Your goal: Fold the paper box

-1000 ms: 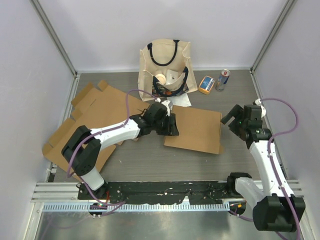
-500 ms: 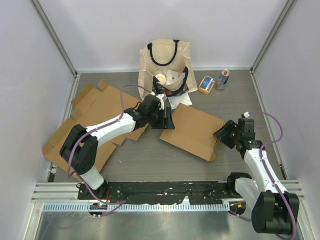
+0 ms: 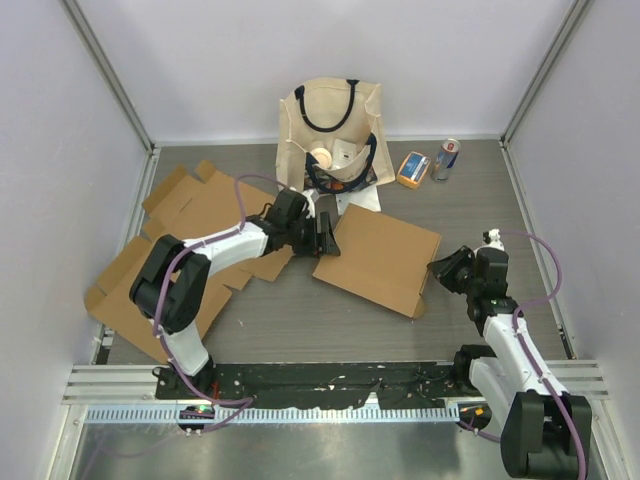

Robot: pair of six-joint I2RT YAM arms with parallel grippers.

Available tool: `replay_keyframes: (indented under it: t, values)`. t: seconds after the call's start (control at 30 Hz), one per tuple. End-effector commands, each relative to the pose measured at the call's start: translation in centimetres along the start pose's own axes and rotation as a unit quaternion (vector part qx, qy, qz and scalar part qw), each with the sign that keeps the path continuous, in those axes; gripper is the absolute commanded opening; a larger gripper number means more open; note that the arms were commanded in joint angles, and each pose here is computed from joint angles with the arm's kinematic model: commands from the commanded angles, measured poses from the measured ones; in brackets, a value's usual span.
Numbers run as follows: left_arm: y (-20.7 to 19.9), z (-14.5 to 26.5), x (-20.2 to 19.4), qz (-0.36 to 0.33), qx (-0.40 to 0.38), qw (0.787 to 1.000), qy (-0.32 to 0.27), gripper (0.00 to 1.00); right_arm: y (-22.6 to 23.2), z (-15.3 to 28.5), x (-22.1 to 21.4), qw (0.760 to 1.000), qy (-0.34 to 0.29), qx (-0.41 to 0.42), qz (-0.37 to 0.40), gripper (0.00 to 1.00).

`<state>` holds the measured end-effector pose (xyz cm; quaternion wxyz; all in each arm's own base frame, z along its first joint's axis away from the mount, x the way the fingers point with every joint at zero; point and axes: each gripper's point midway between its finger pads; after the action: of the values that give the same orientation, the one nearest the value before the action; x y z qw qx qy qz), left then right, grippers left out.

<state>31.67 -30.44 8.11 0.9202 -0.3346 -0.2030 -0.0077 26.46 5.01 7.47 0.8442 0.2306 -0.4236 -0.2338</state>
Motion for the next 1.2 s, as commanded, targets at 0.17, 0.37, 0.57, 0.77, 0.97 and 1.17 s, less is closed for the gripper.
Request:
replay_keyframes:
  t: [0.17, 0.37, 0.57, 0.77, 0.97, 1.17]
  values:
    - [-1.1, -0.6, -0.6, -0.003, -0.051, 0.999, -0.004, 0.75, 1.3, -1.1, 1.2, 0.999, -0.020, 0.041, 0.015, 0.10]
    - [-1.4, 0.1, 0.4, 0.010, -0.061, 0.998, -0.013, 0.77, -0.9, -1.4, 0.4, 1.000, -0.001, 0.017, -0.026, 0.01]
    - [-1.5, 0.3, 2.0, 0.029, -0.083, 0.996, -0.012, 0.84, -2.3, -1.1, 0.1, 0.999, 0.009, 0.022, -0.041, 0.01]
    - [-0.9, -1.2, 1.4, 0.041, -0.091, 0.995, 0.018, 0.85, -3.5, -1.2, -0.4, 0.996, 0.032, 0.025, -0.075, 0.01]
    - [-3.2, -1.9, 1.2, 0.063, -0.170, 0.983, 0.038, 0.93, -3.5, -1.5, -0.5, 0.996, 0.037, 0.036, -0.078, 0.01]
    - [-3.8, -2.4, 0.8, 0.097, -0.191, 0.975, 0.057, 1.00, -3.7, -1.5, -0.3, 0.996, 0.033, 0.031, -0.078, 0.01]
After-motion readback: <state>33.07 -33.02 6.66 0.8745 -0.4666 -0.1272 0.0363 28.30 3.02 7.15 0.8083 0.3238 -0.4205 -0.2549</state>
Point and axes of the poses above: each gripper's point midway between its finger pads, its own z axis back along the fingers, its own y axis along the line the jaws close on, x = y × z, and after that the axes turned 5 degrees about z, right-handed
